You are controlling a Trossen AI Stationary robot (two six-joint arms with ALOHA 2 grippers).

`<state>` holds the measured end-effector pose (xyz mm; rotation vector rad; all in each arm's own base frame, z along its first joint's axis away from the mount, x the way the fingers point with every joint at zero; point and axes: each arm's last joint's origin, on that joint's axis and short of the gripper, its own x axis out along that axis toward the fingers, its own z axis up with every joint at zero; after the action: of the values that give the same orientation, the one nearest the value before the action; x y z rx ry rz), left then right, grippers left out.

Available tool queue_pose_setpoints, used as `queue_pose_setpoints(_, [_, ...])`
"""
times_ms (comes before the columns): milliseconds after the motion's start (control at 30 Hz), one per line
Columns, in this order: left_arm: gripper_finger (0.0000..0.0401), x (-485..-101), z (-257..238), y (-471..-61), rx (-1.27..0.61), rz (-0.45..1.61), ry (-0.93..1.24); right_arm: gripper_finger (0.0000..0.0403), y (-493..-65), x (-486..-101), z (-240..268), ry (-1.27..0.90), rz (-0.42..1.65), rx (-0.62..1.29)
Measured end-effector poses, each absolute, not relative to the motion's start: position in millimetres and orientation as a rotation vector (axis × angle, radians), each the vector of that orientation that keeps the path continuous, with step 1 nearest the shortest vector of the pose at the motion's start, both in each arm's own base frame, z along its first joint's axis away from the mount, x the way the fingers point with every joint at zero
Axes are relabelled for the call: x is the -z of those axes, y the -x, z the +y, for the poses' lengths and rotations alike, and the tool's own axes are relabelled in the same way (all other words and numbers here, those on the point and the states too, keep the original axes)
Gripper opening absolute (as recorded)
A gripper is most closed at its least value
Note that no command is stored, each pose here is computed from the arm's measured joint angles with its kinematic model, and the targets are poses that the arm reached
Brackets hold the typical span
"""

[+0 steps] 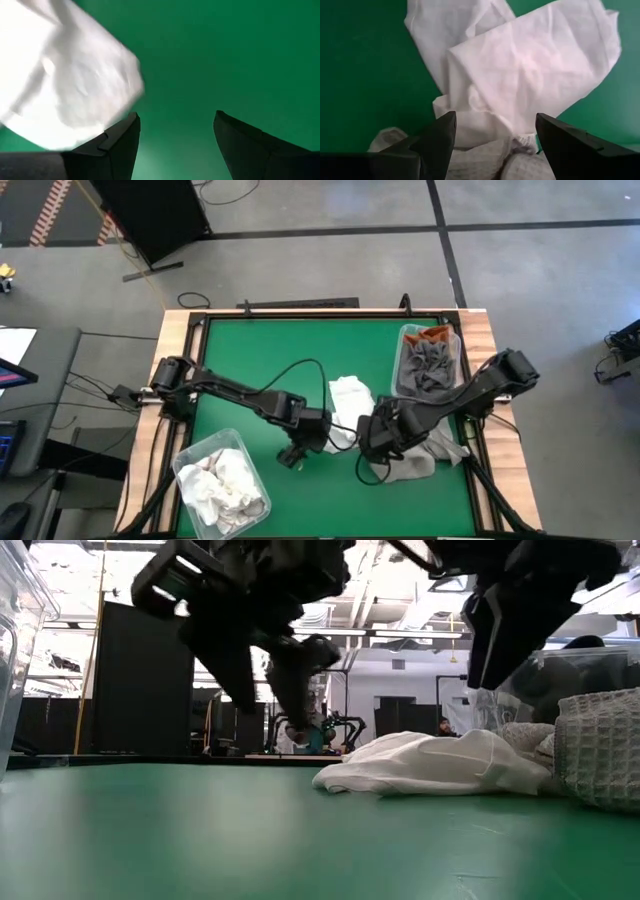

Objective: Sort towels by color in basket
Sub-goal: Put the white microfiber towel into the bottom transparent bin

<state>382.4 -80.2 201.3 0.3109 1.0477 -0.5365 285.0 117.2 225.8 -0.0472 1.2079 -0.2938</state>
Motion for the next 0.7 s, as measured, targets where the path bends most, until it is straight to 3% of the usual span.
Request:
queue_pose_setpoints(233, [0.0241, -185, -79, -394, 0.400, 0.793, -0.405, 0.0304, -277, -226, 136, 0.004, 1.189, 0.296])
queue_pose_setpoints(500, [0.0241, -186, -79, -403, 0.378, 0.518, -0.556, 0.0304, -265, -227, 160, -0.047, 1.139, 0.292])
queue_pose_setpoints(700, [0.0241, -186, -65, -406, 0.348, 0.480, -0.573, 0.0304, -258, -228, 177, -0.097, 1.094, 0.279])
